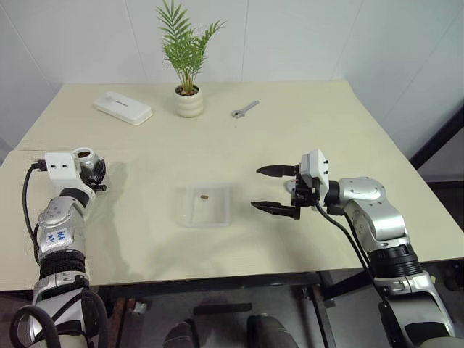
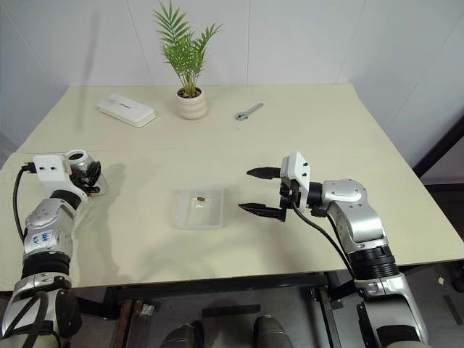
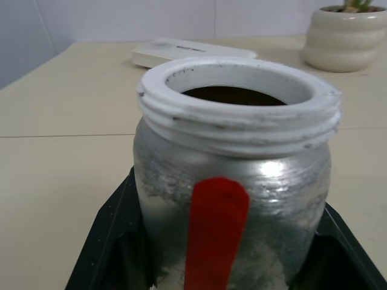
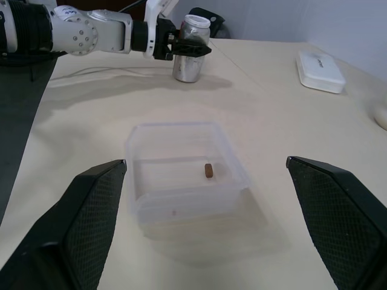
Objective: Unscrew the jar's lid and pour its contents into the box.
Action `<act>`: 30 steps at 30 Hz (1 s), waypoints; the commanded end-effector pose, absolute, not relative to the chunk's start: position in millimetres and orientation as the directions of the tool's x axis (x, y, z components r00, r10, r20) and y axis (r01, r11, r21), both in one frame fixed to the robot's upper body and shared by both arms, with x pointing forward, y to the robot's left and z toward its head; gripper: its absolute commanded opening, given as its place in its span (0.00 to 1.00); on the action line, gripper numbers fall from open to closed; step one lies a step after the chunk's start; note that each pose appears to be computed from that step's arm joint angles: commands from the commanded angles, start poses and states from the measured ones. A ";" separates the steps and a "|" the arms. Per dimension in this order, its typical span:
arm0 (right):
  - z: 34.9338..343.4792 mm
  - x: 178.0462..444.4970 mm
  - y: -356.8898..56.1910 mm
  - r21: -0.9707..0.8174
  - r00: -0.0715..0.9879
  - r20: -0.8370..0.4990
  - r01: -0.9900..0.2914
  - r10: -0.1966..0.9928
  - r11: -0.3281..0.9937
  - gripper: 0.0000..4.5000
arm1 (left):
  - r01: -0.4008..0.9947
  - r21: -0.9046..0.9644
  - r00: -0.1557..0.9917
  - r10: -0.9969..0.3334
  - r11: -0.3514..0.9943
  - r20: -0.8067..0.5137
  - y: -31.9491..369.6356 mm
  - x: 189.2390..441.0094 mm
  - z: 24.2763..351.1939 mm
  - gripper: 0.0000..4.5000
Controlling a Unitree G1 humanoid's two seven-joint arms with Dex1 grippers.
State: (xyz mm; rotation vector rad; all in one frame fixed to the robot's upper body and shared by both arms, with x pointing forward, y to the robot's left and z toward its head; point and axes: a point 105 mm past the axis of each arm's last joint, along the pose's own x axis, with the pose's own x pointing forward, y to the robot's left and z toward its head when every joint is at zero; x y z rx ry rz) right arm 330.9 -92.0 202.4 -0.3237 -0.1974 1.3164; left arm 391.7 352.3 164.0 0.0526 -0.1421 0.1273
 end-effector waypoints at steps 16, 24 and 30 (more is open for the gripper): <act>214.8 315.0 -98.8 -0.368 0.233 -0.023 -0.906 0.972 0.208 1.00 | -0.089 0.242 0.988 0.055 0.966 0.144 369.5 298.4 161.5 0.99; 219.1 307.8 -108.7 -0.372 0.218 -0.035 -0.909 0.975 0.190 1.00 | 0.262 0.499 0.952 -0.306 0.826 0.008 315.3 260.2 172.6 0.99; 220.4 312.8 -121.6 -0.442 0.250 -0.061 -0.875 0.966 0.199 1.00 | 0.559 0.568 0.773 -0.628 0.604 -0.092 267.0 254.2 191.0 0.99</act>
